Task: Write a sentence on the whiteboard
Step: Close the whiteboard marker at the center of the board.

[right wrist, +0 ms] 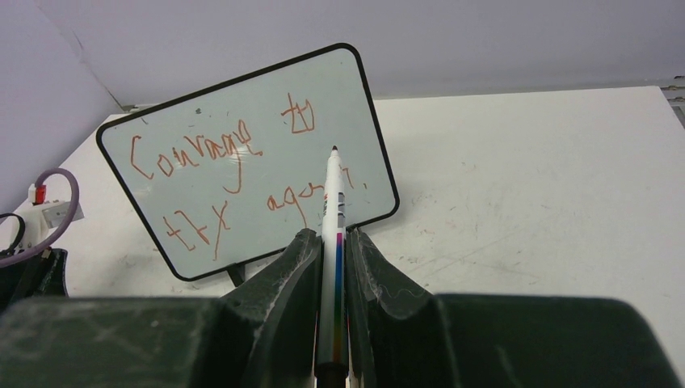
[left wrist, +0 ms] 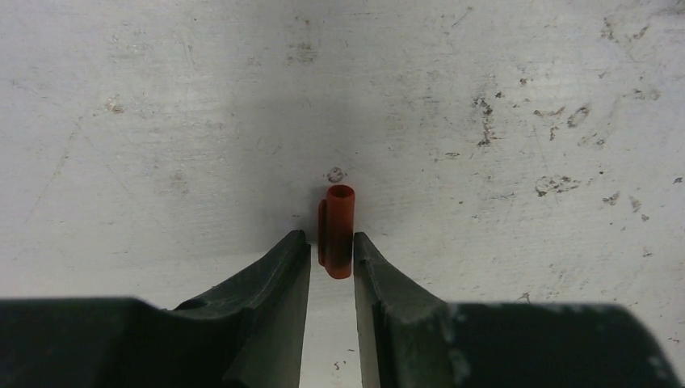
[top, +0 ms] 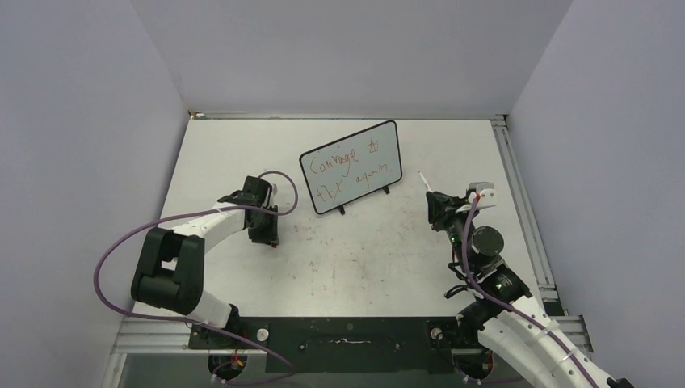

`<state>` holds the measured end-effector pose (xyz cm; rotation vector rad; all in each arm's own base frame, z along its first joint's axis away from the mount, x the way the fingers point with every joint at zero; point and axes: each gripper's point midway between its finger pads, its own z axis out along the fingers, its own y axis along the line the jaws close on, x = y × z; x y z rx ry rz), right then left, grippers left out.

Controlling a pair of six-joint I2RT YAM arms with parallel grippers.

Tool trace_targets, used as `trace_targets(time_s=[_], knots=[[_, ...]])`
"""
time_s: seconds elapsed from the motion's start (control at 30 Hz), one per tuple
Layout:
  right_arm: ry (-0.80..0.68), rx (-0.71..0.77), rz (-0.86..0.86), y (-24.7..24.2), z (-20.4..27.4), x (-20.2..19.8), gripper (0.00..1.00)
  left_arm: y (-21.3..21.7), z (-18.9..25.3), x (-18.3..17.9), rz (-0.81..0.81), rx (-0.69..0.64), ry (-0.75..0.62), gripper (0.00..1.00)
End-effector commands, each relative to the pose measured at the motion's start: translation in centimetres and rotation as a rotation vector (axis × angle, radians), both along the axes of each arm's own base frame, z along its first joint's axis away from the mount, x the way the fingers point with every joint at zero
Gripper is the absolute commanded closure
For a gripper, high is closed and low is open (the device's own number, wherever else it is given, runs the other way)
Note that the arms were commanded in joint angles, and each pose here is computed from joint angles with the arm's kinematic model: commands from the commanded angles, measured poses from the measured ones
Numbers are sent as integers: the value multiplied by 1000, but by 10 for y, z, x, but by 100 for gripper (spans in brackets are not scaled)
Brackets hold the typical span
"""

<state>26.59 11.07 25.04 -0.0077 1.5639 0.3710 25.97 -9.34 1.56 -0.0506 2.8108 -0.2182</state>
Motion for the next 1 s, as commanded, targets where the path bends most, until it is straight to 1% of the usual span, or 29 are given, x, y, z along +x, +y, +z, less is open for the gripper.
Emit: trace_targets(time_s=[0.0,0.1,0.23,0.33,0.4,0.5,0.57,0.6,0.67,0.77,0.83,0.9,0.93,0.97], knots=[[-53,28,-15,-4,22,-2,91,2,5,10,33,25,0,76],[-57,30,-16,-4,23,-3,91,3,0,10,33,36,20,82],[-52,26,-14,-4,22,-3,91,-2,-1,6,17,31,29,100],[-53,15,25,3,22,-4,93,-2,7,7,26,26,-3,100],[-46,15,60,9,22,-6,95,1,22,10,40,26,-65,100],[-19,25,172,28,22,-13,95,13,57,14,91,41,-212,100],[24,23,264,45,20,-20,95,19,87,16,102,46,-349,100],[30,29,307,51,23,-23,95,19,106,18,94,48,-439,100],[99,27,380,63,15,-32,95,20,141,17,68,59,-599,100],[163,34,466,76,14,-42,95,5,181,7,-51,7,-797,100],[235,24,502,81,10,-47,95,-19,199,-4,-212,-68,-892,100],[300,18,558,88,8,-56,95,-51,207,-23,-422,-164,-937,100],[309,23,581,91,12,-58,95,-61,208,-29,-488,-186,-946,100],[339,22,619,96,11,-64,95,-75,208,-39,-557,-234,-941,100]])
